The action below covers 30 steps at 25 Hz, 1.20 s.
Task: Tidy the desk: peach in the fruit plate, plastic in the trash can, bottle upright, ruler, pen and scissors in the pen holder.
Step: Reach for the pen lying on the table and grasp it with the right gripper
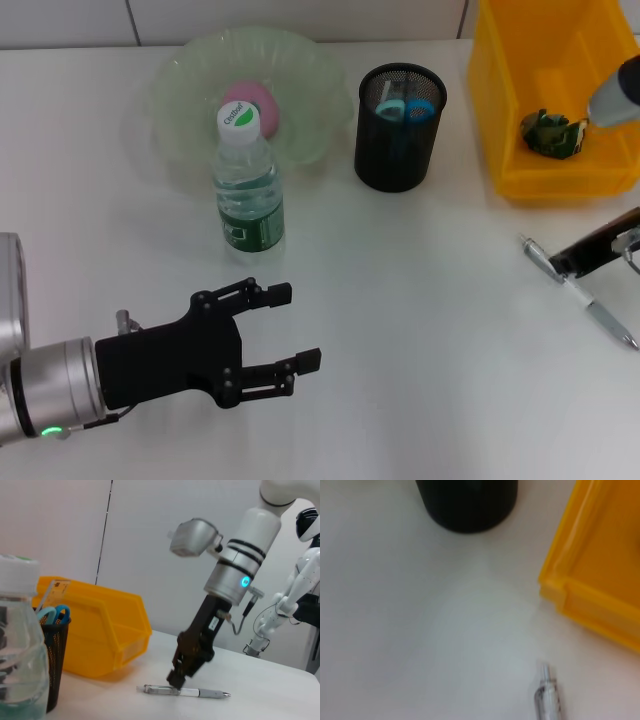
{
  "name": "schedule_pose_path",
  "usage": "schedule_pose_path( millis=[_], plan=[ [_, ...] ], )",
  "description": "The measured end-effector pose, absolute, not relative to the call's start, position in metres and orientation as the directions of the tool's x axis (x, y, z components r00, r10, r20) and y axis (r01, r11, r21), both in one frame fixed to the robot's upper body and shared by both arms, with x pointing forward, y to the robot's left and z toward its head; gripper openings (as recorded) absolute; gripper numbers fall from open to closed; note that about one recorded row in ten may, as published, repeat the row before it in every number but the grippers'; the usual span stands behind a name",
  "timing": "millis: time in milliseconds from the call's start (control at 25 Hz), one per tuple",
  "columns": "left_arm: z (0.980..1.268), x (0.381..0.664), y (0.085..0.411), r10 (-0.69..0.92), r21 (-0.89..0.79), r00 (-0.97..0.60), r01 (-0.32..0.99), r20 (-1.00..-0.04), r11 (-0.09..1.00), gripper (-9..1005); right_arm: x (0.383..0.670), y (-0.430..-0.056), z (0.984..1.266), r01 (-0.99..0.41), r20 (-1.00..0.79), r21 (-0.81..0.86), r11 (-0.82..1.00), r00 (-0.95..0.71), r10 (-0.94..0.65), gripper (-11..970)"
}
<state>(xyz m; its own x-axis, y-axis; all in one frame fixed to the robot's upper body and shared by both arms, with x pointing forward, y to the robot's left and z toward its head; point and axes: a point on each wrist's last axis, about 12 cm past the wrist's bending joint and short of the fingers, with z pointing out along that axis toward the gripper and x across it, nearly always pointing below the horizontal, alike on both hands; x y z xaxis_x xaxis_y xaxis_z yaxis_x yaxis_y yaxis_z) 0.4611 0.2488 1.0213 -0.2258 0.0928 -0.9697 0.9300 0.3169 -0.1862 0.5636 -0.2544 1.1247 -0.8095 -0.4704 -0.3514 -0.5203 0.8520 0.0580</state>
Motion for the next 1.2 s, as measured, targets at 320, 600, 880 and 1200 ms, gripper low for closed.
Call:
schedule_pose_path(
  millis=[320, 600, 880, 1200],
  plan=[
    [1.021, 0.460, 0.250, 0.092, -0.189, -0.229, 0.929, -0.969, 0.319, 829, 0.559, -0.273, 1.163, -0.558, -0.527, 0.184, 0.809, -0.751, -0.398, 92],
    [1.021, 0.460, 0.250, 0.088, -0.194, -0.232, 0.929, -0.969, 0.317, 829, 0.564, -0.269, 1.168, -0.584, -0.417, 0.062, 0.809, -0.752, -0.511, 69],
    [1.021, 0.461, 0.249, 0.089, -0.193, -0.232, 0.929, -0.969, 0.317, 829, 0.562, -0.253, 1.152, -0.600, -0.309, 0.001, 0.800, -0.761, -0.570, 277],
    [1.022, 0.462, 0.248, 0.090, -0.191, -0.230, 0.930, -0.969, 0.315, 829, 0.561, -0.245, 1.131, -0.609, -0.256, 0.000, 0.793, -0.767, -0.589, 354]
  ],
)
